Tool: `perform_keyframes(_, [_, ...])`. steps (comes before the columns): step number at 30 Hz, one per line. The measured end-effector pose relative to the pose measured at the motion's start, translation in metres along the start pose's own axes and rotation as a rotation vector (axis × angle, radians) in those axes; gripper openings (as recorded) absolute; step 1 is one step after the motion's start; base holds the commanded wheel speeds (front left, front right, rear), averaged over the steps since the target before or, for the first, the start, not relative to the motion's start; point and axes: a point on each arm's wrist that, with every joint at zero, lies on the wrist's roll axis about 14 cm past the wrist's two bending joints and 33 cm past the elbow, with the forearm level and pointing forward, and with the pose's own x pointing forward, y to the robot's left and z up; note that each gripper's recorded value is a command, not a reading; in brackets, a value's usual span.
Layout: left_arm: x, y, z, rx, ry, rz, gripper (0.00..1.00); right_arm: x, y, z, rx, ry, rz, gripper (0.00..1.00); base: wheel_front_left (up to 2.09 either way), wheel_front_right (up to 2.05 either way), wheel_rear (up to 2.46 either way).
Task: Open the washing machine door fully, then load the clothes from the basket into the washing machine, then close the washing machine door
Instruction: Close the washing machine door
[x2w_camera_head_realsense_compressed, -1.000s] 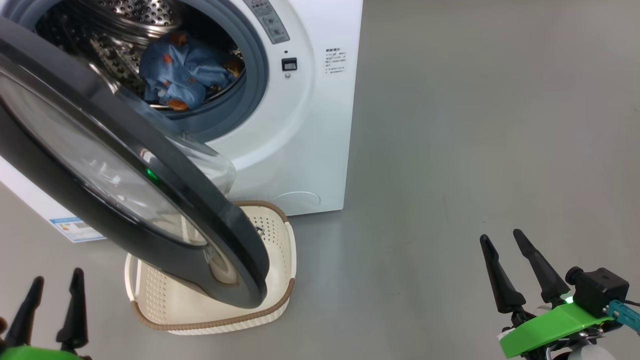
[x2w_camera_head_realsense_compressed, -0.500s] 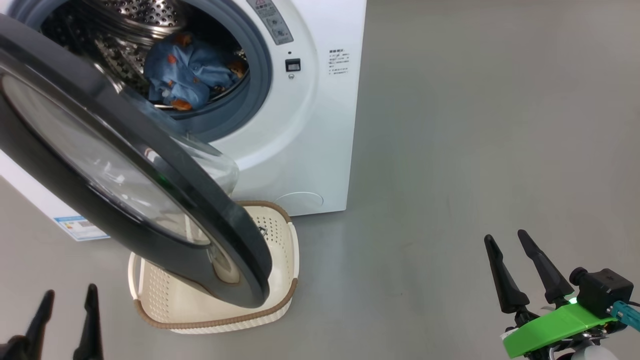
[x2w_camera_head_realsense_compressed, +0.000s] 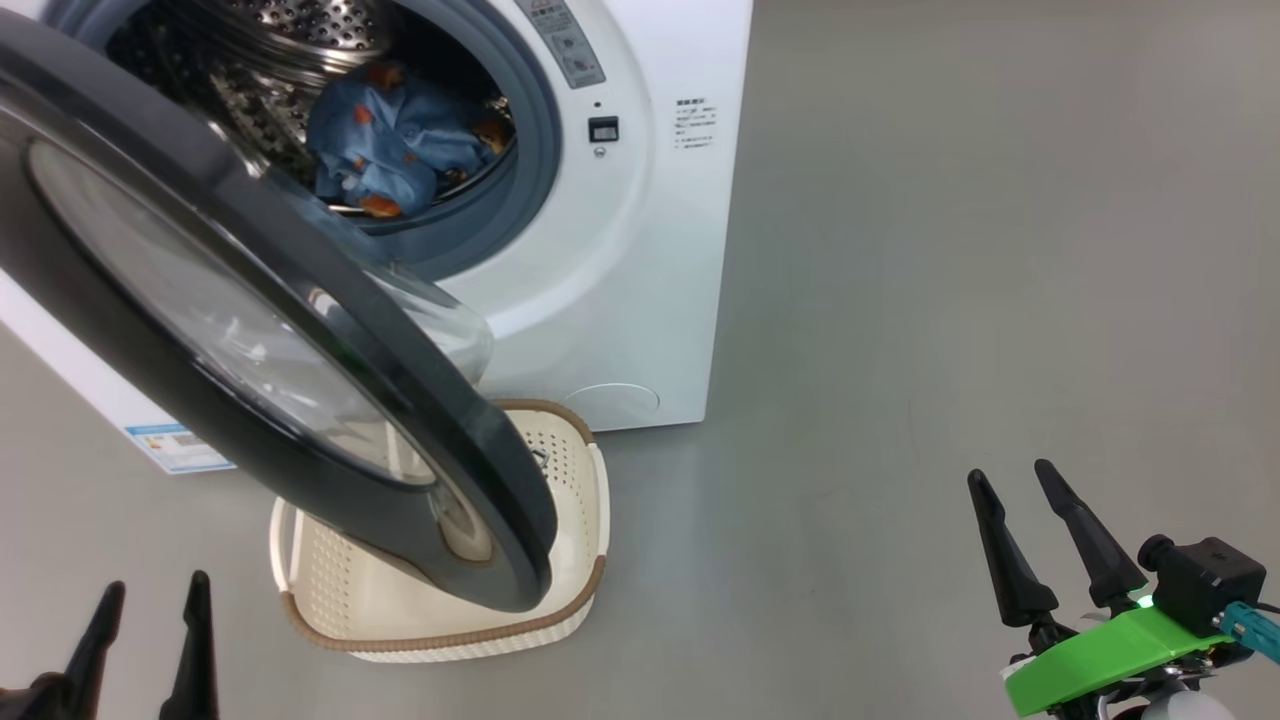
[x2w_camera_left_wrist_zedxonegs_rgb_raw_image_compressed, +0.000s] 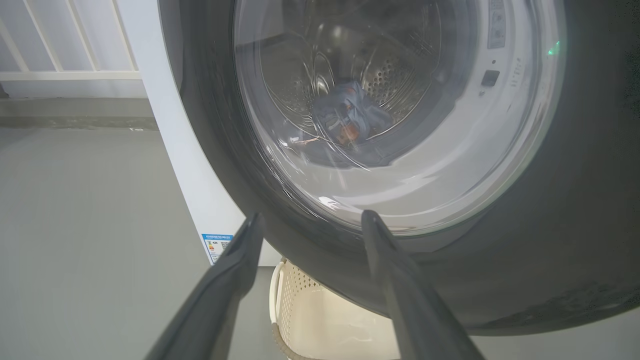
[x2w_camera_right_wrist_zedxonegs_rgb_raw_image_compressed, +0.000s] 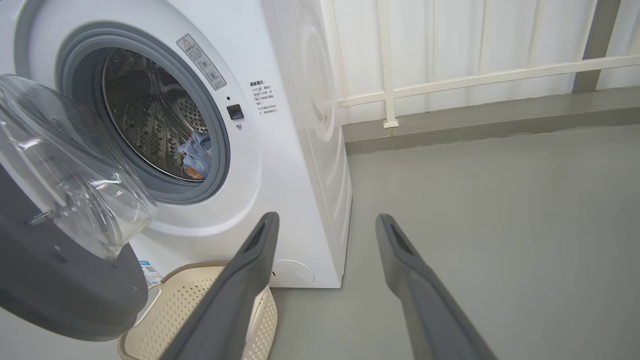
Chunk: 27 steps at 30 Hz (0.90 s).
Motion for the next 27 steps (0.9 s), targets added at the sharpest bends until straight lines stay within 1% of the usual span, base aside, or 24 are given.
perform_keyframes(1, [-0.001, 0.0, 0.0, -0.002, -0.001, 0.001, 1.0, 0.001, 0.001, 0.0, 0.0, 0.0, 0.003, 1.0, 0.0, 0.0, 0.0])
perform_keyframes(2, [-0.001, 0.0, 0.0, -0.003, -0.001, 0.002, 1.0, 0.001, 0.002, 0.0, 0.001, 0.001, 0.007, 0.89, 0.0, 0.0, 0.0])
perform_keyframes(3, [-0.002, 0.0, 0.0, -0.005, -0.001, 0.003, 1.0, 0.002, 0.004, -0.001, 0.003, 0.001, 0.012, 0.56, 0.0, 0.0, 0.0])
perform_keyframes(4, [-0.003, 0.0, 0.0, -0.007, -0.002, 0.006, 1.0, 0.003, 0.007, -0.002, 0.006, 0.003, 0.019, 0.36, 0.0, 0.0, 0.0])
perform_keyframes(5, [-0.004, 0.0, 0.0, -0.009, -0.002, 0.009, 1.0, 0.004, 0.011, -0.004, 0.009, 0.006, 0.029, 0.05, 0.0, 0.0, 0.0])
perform_keyframes(6, [-0.005, 0.001, 0.0, -0.012, -0.003, 0.013, 1.0, 0.005, 0.016, -0.005, 0.014, 0.01, 0.039, 0.0, 0.0, 0.0, 0.0])
perform_keyframes(10, [-0.011, 0.004, 0.001, -0.029, -0.011, 0.039, 1.0, 0.012, 0.036, -0.009, 0.047, 0.01, 0.081, 0.0, 0.0, 0.0, 0.0])
perform_keyframes(13, [-0.015, 0.008, 0.004, -0.038, -0.023, 0.06, 1.0, 0.025, 0.064, 0.005, 0.077, -0.042, 0.146, 0.0, 0.0, 0.0, 0.0])
perform_keyframes(16, [-0.02, 0.012, 0.009, -0.038, -0.043, 0.08, 1.0, 0.043, 0.105, 0.042, 0.097, -0.152, 0.262, 0.0, 0.0, 0.0, 0.0])
perform_keyframes(19, [-0.025, 0.017, 0.018, -0.04, -0.073, 0.104, 1.0, 0.048, 0.147, 0.082, 0.113, -0.268, 0.391, 0.0, 0.0, 0.0, 0.0])
perform_keyframes(22, [-0.031, 0.022, 0.025, -0.033, -0.096, 0.124, 1.0, 0.041, 0.189, 0.115, 0.134, -0.365, 0.525, 0.0, 0.0, 0.0, 0.0])
perform_keyframes(24, [-0.036, 0.026, 0.029, -0.032, -0.11, 0.138, 1.0, 0.03, 0.215, 0.131, 0.15, -0.411, 0.613, 0.0, 0.0, 0.0, 0.0])
perform_keyframes(25, [-0.038, 0.028, 0.031, -0.033, -0.118, 0.148, 1.0, 0.024, 0.228, 0.136, 0.16, -0.426, 0.658, 0.0, 0.0, 0.0, 0.0])
perform_keyframes(27, [-0.043, 0.032, 0.033, -0.035, -0.128, 0.164, 1.0, 0.013, 0.25, 0.134, 0.176, -0.419, 0.736, 0.0, 0.0, 0.0, 0.0])
